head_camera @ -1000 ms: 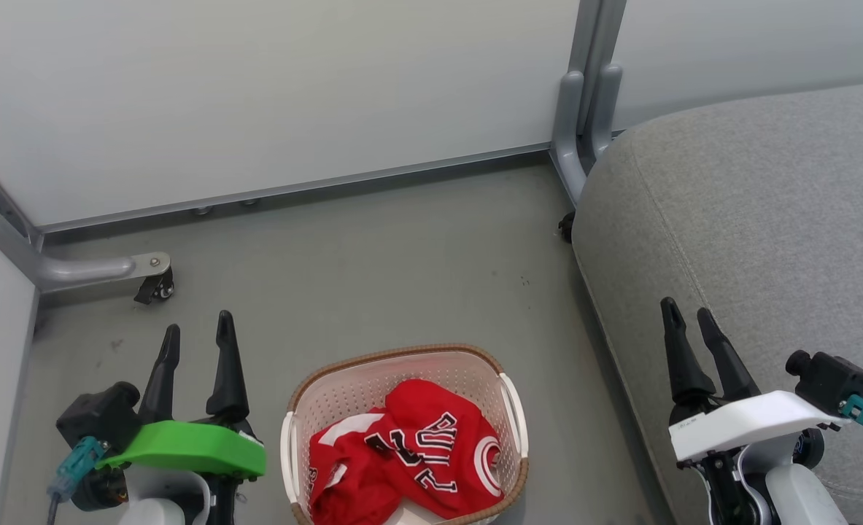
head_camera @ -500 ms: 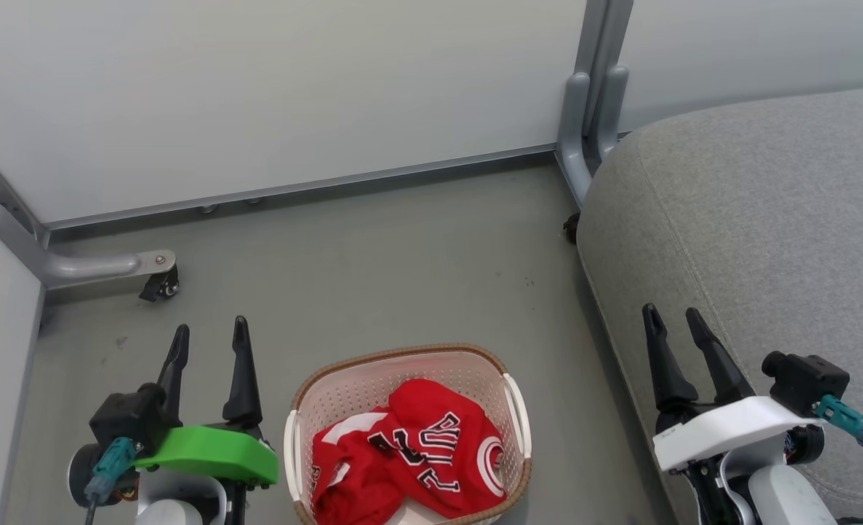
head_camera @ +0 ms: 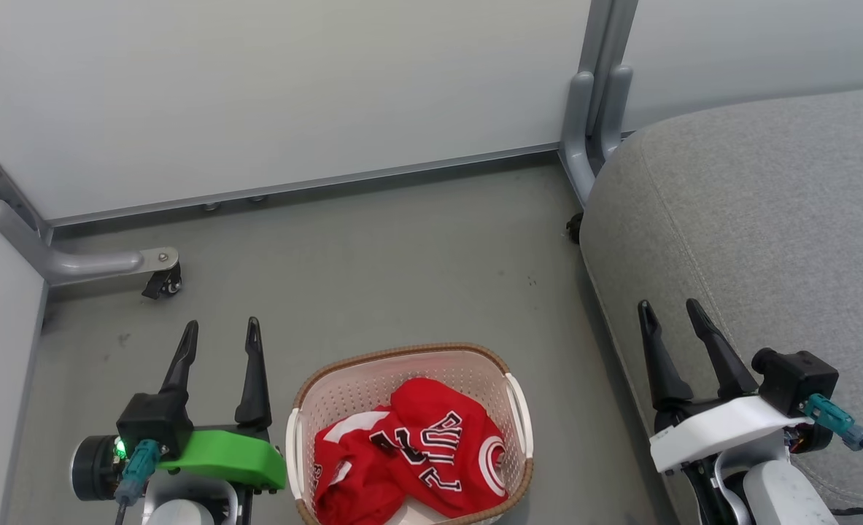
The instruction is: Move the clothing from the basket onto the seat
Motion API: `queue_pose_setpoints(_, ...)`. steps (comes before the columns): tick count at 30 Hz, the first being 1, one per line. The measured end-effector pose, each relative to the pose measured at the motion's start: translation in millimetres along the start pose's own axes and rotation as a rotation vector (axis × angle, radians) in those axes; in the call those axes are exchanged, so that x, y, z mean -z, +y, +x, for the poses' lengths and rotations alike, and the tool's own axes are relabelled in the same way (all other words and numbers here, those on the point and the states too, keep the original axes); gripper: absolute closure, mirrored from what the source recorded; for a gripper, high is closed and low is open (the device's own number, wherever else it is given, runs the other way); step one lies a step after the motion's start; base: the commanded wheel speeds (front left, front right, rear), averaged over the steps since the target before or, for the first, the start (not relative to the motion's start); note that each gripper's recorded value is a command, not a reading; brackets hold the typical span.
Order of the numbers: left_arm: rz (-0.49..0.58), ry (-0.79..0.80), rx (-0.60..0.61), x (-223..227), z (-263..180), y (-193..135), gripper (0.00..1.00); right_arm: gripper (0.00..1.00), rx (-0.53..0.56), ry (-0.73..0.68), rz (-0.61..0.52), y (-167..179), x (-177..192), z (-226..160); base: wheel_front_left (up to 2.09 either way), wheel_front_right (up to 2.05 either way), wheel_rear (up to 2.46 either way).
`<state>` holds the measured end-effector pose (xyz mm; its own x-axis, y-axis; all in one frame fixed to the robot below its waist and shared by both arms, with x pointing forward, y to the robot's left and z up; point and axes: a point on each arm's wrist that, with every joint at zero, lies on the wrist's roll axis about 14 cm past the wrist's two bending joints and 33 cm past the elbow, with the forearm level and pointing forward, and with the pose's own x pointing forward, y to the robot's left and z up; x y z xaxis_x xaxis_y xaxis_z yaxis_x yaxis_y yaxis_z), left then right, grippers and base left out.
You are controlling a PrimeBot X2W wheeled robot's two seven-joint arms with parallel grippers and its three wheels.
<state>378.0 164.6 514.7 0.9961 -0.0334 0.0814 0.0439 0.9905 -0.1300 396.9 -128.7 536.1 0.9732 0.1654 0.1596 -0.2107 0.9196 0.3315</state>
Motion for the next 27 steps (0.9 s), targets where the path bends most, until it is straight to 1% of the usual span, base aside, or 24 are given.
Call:
queue_pose_setpoints(20, 0.144, -0.027, 0.034, -3, -3, -6, 0.00, 0.00, -0.045, 0.031, -0.159, 6, 13, 0, 0.00, 0.00, 0.00)
queue_pose_setpoints(27, 0.136, -0.024, 0.030, -1, -3, -5, 0.00, 0.00, -0.049, 0.035, -0.162, 7, 15, 1, 0.00, 0.00, 0.00)
